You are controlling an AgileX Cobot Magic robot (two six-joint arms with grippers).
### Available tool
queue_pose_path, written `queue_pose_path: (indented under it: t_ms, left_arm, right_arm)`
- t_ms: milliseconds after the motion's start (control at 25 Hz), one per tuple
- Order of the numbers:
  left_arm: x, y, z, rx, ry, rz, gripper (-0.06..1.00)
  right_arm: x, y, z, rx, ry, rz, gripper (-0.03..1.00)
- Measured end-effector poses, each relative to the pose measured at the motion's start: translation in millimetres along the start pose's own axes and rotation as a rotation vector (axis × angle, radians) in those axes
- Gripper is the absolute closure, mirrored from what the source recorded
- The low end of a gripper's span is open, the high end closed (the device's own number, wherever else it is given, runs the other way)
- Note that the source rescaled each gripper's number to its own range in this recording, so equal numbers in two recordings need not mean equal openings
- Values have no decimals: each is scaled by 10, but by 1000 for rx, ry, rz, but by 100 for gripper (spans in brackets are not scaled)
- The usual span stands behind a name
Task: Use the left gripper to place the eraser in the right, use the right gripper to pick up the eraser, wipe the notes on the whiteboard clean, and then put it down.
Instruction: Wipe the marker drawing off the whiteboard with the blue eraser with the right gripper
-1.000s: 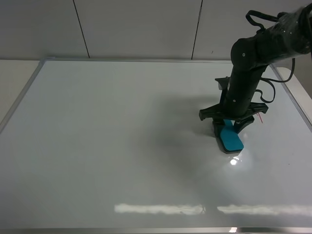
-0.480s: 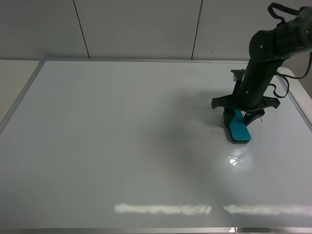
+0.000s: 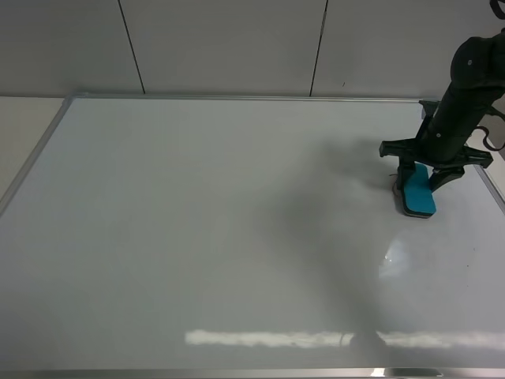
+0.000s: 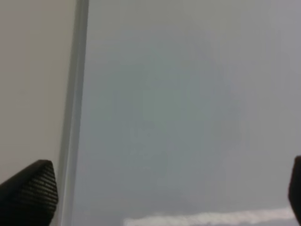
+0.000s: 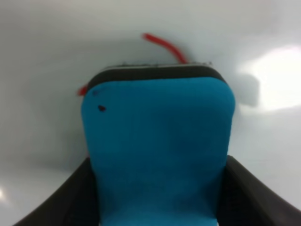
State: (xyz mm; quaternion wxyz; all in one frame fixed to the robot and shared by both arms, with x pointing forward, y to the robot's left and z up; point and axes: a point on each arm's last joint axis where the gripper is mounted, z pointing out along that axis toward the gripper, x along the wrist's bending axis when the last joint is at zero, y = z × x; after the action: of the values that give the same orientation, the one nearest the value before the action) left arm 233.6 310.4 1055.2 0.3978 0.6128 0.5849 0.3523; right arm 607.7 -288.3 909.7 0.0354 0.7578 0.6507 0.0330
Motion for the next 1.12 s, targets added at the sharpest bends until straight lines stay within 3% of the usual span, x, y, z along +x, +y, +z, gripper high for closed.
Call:
queue_pose_path:
  t_ms: [320, 640, 760, 960, 1120]
  left_arm:
    - [0, 0, 0, 0, 0, 0, -5]
    - [0, 0, 0, 0, 0, 0, -5]
    - [0, 0, 0, 0, 0, 0, -5]
    - [0, 0, 0, 0, 0, 0, -5]
    - [0, 0, 0, 0, 0, 0, -5]
  right_arm:
    - [23, 5, 76, 10, 3, -6, 95]
    - [597, -87, 60, -27, 81, -111, 95]
    - [679, -99, 55, -39, 106, -127, 95]
    - [509, -23, 58, -51, 122, -55, 95]
    - [69, 123, 65, -92, 111, 66, 95]
